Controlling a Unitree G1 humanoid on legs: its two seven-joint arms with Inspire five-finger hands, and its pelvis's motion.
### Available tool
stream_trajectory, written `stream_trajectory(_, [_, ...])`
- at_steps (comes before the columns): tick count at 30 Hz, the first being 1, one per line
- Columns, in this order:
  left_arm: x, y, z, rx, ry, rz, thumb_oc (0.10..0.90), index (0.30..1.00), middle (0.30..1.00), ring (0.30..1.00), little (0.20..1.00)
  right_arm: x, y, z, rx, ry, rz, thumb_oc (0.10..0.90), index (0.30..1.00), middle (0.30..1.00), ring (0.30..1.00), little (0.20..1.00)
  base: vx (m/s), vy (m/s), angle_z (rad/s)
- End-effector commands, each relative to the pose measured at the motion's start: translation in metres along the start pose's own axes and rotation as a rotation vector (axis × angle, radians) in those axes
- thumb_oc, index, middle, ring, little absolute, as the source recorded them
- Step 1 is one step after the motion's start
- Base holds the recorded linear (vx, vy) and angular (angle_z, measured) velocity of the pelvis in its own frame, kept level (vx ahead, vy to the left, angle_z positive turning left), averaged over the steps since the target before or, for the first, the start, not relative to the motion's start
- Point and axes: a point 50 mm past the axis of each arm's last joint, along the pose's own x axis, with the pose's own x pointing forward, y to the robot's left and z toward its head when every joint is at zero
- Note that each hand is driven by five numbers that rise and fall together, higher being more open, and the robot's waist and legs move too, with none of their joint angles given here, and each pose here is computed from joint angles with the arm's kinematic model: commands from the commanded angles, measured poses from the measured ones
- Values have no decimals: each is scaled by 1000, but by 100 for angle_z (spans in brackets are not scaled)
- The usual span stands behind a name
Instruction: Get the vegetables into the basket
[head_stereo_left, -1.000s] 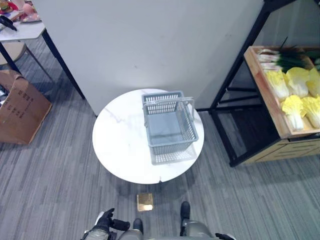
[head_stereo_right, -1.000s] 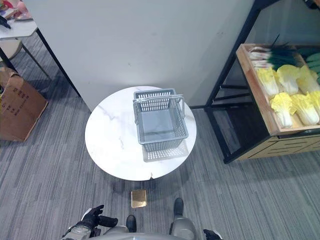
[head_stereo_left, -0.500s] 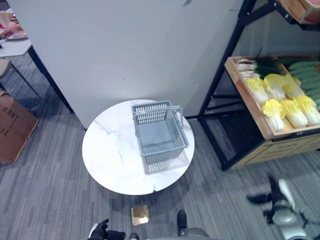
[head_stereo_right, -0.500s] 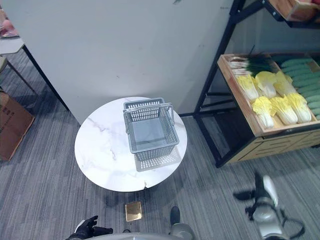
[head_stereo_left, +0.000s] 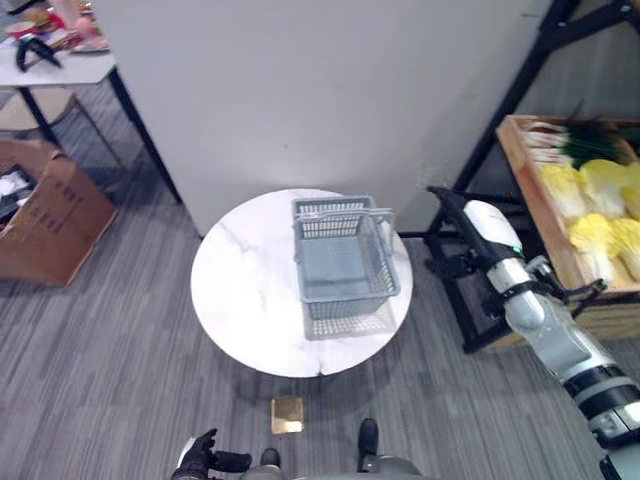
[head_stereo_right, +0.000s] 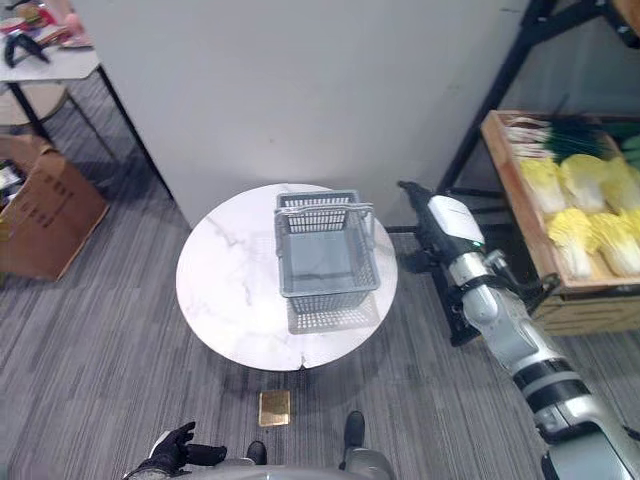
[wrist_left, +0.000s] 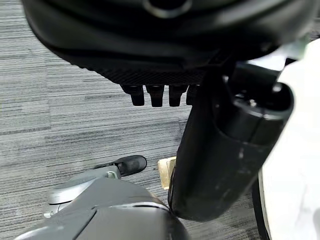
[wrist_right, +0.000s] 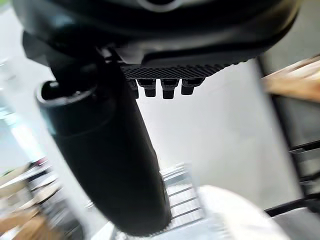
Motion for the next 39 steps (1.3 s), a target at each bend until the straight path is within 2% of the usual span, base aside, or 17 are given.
stream_trajectory(1, [2, 10, 7, 79, -15, 41, 900, 1000, 1000, 1000, 1000, 37, -63, 34, 4, -128, -211, 900, 1000, 1000, 1000, 1000, -108, -60, 20])
stream_trajectory(4, [5, 16, 25, 62, -70, 71, 900, 1000, 1000, 1000, 1000, 61, -83, 40, -138, -103, -218, 900, 1000, 1000, 1000, 1000, -56, -39, 23])
stream_trajectory(7, [6, 21, 38, 50, -106, 100, 900, 1000, 1000, 1000, 1000, 75, -95, 45, -198, -75, -232, 900, 1000, 1000, 1000, 1000, -68, -41, 13])
stream_trajectory(15, [6, 20, 41, 16, -113, 117, 900, 1000, 1000, 1000, 1000, 94, -116, 45, -332, 19, -245, 900, 1000, 1000, 1000, 1000, -31, -21, 9])
stream_trajectory(25, [7, 23, 45, 52, -125, 139, 900, 1000, 1000, 1000, 1000, 97, -138, 35, -333, 121, -307, 900, 1000, 1000, 1000, 1000, -14, -3, 6])
stream_trajectory(34, [7, 19, 53, 61, -150, 126, 900, 1000, 1000, 1000, 1000, 86, -160, 9, -325, 263, -366, 900, 1000, 1000, 1000, 1000, 1, 3, 4])
stream_trajectory(35, [7, 17, 54, 63, -155, 120, 900, 1000, 1000, 1000, 1000, 80, -165, 0, -329, 302, -380, 600, 580, 580, 580, 580, -1, -4, 9])
stream_trajectory(36, [7, 17, 54, 64, -155, 120, 900, 1000, 1000, 1000, 1000, 80, -165, 0, -329, 302, -380, 571, 539, 539, 539, 539, 3, -1, 13])
stream_trajectory(37, [7, 17, 54, 65, -157, 117, 900, 1000, 1000, 1000, 1000, 77, -167, -5, -348, 320, -374, 400, 300, 300, 300, 300, 12, 3, 14])
stream_trajectory(39, [7, 15, 53, 77, -155, 109, 900, 1000, 1000, 1000, 1000, 70, -169, -16, -390, 360, -355, 400, 300, 300, 300, 300, 11, 1, 12])
